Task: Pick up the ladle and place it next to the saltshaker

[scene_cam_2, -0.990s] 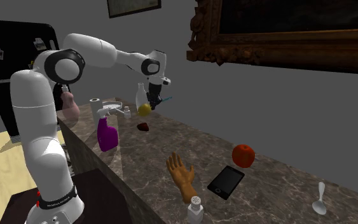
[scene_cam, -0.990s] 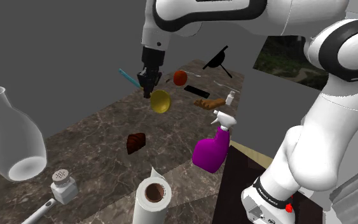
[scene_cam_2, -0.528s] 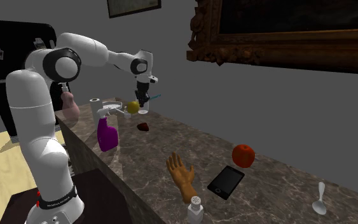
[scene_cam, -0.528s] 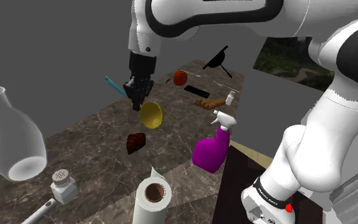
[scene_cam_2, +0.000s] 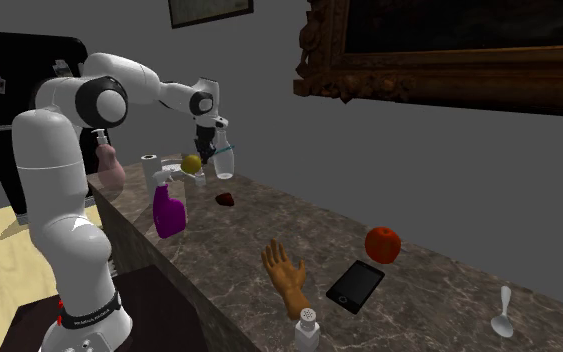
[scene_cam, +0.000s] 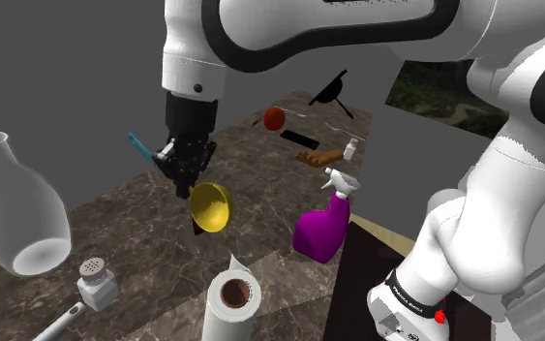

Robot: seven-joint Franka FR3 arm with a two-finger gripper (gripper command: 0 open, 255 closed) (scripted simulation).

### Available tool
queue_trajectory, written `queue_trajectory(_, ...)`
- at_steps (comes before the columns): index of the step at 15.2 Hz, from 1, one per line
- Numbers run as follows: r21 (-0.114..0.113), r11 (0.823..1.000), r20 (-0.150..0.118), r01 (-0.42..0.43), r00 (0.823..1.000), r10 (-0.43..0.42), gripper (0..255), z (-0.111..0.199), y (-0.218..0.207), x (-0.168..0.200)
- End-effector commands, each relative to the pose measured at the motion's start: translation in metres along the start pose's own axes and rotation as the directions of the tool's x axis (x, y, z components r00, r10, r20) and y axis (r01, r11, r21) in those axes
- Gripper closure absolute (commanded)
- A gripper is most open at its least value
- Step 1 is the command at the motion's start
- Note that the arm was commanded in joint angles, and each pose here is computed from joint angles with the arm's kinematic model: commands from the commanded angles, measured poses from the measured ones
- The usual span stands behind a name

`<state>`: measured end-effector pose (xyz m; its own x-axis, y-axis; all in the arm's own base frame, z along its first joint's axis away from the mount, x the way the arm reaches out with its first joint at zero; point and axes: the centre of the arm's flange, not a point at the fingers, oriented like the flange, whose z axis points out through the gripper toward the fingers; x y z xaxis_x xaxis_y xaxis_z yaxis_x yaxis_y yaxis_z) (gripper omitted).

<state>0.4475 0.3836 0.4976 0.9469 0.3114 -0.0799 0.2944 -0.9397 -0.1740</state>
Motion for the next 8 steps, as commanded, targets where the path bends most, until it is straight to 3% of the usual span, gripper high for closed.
queue_trajectory(1, 0.0, 1.0, 0.0, -0.002, 1.0, 0.002, 255, 0.006, -0.023, -0.008)
queue_trajectory(8, 0.0, 1.0, 0.0, -0.002, 1.0, 0.002, 255, 0.023, -0.112, -0.029)
